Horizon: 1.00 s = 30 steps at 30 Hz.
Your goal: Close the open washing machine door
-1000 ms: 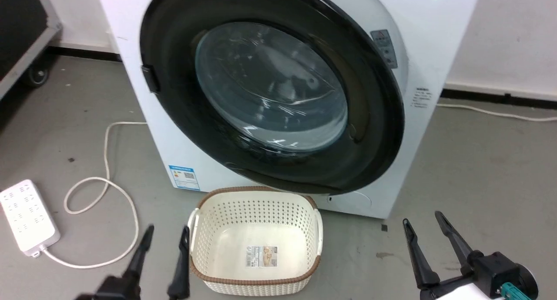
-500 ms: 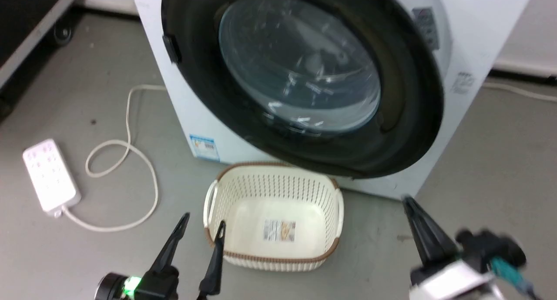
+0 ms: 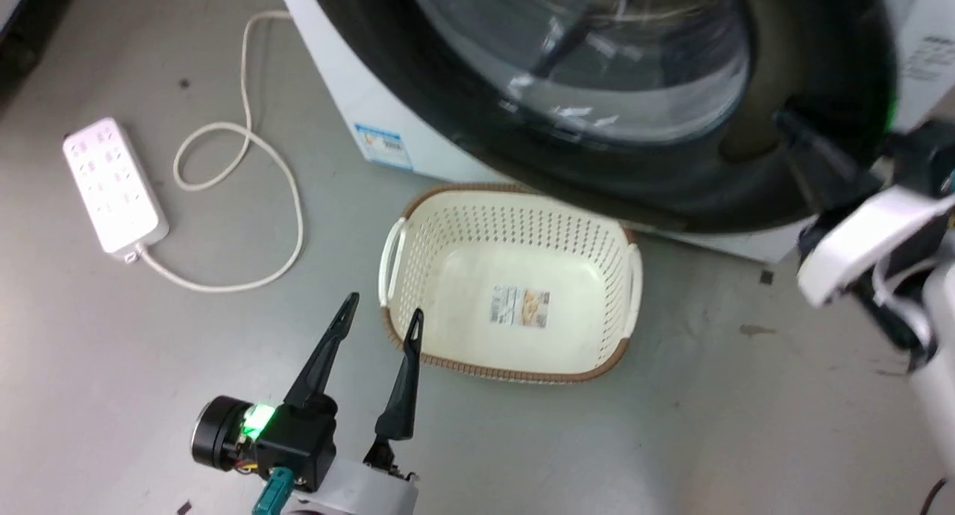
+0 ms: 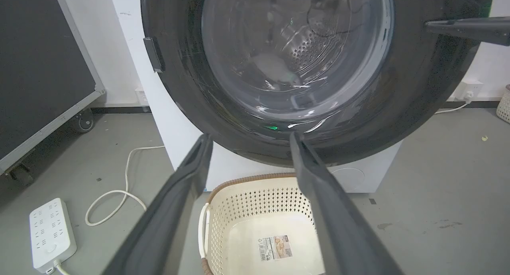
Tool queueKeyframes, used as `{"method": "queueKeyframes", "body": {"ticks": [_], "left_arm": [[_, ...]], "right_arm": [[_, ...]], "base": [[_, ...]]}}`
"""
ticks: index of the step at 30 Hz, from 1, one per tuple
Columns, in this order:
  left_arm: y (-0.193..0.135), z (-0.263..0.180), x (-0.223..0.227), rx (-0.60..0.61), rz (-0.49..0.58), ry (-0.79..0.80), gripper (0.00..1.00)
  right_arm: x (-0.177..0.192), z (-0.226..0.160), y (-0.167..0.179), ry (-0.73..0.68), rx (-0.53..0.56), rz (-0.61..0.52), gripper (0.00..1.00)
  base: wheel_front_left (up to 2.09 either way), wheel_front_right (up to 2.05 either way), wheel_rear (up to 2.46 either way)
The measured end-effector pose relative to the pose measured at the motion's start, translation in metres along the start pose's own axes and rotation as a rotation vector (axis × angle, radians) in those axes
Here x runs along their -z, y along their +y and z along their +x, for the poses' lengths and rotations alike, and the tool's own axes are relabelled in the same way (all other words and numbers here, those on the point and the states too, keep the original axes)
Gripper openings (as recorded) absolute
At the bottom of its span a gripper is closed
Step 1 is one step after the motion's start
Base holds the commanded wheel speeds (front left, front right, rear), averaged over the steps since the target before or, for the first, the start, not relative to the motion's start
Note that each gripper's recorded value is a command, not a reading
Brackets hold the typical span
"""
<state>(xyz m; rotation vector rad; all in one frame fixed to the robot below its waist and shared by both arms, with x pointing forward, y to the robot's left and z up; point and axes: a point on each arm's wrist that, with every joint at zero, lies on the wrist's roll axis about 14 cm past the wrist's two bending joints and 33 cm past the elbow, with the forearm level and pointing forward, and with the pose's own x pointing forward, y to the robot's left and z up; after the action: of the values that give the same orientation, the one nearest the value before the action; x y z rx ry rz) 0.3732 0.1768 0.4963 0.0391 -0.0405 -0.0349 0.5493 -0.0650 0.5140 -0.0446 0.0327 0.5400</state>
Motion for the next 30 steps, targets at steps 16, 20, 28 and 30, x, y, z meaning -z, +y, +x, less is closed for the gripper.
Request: {"method": "queueKeyframes", "body": {"ticks": [16, 20, 28, 30], "left_arm": [[-0.007, 0.016, 0.016, 0.012, -0.01, 0.038, 1.0], [-0.006, 0.017, 0.007, 0.008, -0.013, 0.01, 1.0], [-0.001, 0.0, 0.0, -0.011, -0.063, -0.004, 1.0], [0.0, -0.006, -0.001, -0.013, -0.067, -0.007, 1.0]], "right_arm": [[0.014, 0.047, -0.061, 0.059, 0.137, -0.005, 0.0], [0.005, 0.04, -0.061, 0.029, 0.154, -0.002, 0.45], [-0.019, -0.006, -0.043, -0.095, 0.171, 0.01, 1.0], [-0.017, -0.026, -0.036, -0.101, 0.178, 0.003, 1.0]], "base": [[0.0, 0.0, 0.0], [0.0, 0.0, 0.0], [0.0, 0.0, 0.0], [0.0, 0.0, 0.0]]}}
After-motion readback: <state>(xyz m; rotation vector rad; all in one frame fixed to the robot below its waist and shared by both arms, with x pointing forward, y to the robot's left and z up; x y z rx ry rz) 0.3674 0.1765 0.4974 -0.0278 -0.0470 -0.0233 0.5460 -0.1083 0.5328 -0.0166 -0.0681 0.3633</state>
